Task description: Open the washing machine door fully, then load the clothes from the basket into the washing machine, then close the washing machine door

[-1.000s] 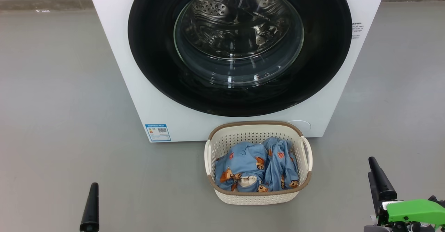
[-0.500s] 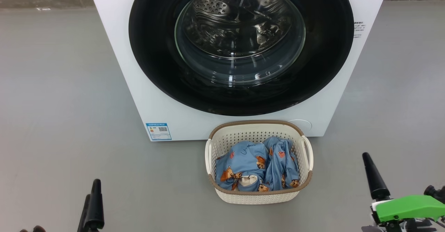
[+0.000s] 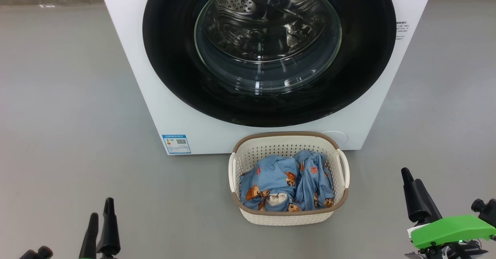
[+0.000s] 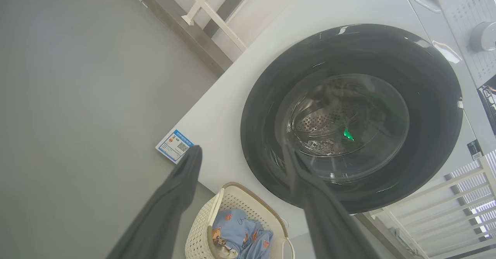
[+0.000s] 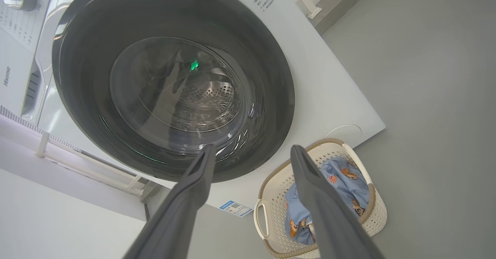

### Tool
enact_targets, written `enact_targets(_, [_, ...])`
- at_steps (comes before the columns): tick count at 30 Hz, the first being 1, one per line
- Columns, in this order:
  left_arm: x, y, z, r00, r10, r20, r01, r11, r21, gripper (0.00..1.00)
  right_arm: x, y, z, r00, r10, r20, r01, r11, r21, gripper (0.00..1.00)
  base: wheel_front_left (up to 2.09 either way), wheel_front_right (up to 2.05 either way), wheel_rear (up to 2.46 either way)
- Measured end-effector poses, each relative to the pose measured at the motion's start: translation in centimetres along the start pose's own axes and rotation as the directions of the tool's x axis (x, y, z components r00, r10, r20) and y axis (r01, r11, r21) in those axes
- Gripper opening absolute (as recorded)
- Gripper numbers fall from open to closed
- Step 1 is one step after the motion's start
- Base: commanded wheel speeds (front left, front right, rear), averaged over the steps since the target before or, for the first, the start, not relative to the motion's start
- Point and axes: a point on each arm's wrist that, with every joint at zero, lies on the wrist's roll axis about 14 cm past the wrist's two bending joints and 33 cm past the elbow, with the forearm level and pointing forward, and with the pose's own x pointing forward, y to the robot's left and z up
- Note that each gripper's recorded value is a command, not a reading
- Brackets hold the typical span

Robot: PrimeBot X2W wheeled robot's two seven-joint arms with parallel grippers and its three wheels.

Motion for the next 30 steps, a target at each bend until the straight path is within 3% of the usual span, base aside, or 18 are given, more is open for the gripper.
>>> enact_targets(17, [0.1,-0.8,0.7,0.999,-0.038,0.031,0.031,0.978,0.207,1.0,0.6,1.0,0.4,0.999,0.048,0.015,-0.044,0.979,-0.2,1.0,0.0,0.0,0.0])
enact_targets(30, [0.0,-1.4,1.3,0.996,-0.074,0.053,0.05,0.932,0.358,1.0,0.5,1.8,0.3,0.996,0.088,0.011,-0.079,0.939,-0.336,1.0,0.0,0.0,0.0])
